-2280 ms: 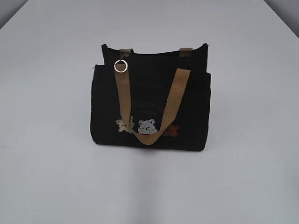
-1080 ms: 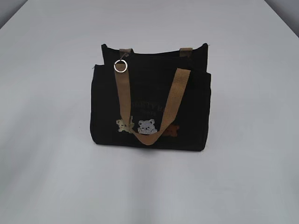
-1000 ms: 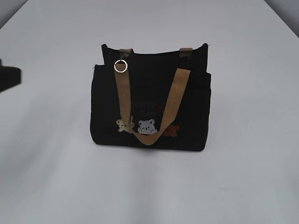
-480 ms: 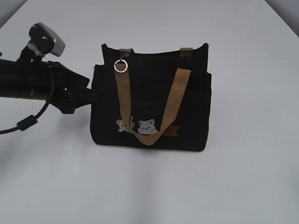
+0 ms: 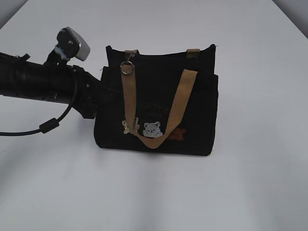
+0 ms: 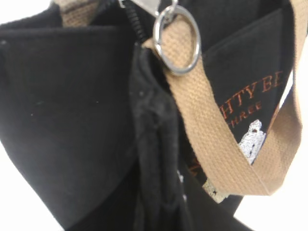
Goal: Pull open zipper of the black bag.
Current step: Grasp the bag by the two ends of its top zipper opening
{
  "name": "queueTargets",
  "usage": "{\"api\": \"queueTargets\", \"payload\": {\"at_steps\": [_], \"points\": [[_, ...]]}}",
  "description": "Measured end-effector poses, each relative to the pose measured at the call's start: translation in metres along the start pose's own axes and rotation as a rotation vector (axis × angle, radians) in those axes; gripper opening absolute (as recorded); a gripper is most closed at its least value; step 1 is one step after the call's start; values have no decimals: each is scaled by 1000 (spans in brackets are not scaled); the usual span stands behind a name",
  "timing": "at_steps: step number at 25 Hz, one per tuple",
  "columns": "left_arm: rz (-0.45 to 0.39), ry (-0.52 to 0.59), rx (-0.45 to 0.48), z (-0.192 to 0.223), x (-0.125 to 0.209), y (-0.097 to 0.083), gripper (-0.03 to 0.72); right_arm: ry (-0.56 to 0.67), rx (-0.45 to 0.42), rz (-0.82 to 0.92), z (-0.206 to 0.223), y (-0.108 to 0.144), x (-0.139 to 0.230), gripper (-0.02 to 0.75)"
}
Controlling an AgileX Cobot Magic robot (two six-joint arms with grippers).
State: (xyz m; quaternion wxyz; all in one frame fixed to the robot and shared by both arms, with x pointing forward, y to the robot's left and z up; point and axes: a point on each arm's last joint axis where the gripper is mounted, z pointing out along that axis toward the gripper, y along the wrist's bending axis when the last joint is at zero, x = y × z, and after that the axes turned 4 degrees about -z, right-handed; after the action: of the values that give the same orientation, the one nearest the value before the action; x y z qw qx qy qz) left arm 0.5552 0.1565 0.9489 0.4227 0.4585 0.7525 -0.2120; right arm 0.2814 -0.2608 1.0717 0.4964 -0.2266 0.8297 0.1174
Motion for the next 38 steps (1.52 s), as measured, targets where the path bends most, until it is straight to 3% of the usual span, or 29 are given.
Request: {"api": "queueTargets", "payload": {"at_steps": [7,15,23,38], "points": [[0,0,-1,0,0,0,62,-5,-345,205,116,-34,-67,347],[2,-1,1,0,0,0,62,98,-555,456,258,-15,-138,347],[3,-1,0,0,-1,0,62,203,-553,624,330,-7,-140,347],[1,9,-5,1,1,1,62,238,-424,717,372,-16,-115,345]]}}
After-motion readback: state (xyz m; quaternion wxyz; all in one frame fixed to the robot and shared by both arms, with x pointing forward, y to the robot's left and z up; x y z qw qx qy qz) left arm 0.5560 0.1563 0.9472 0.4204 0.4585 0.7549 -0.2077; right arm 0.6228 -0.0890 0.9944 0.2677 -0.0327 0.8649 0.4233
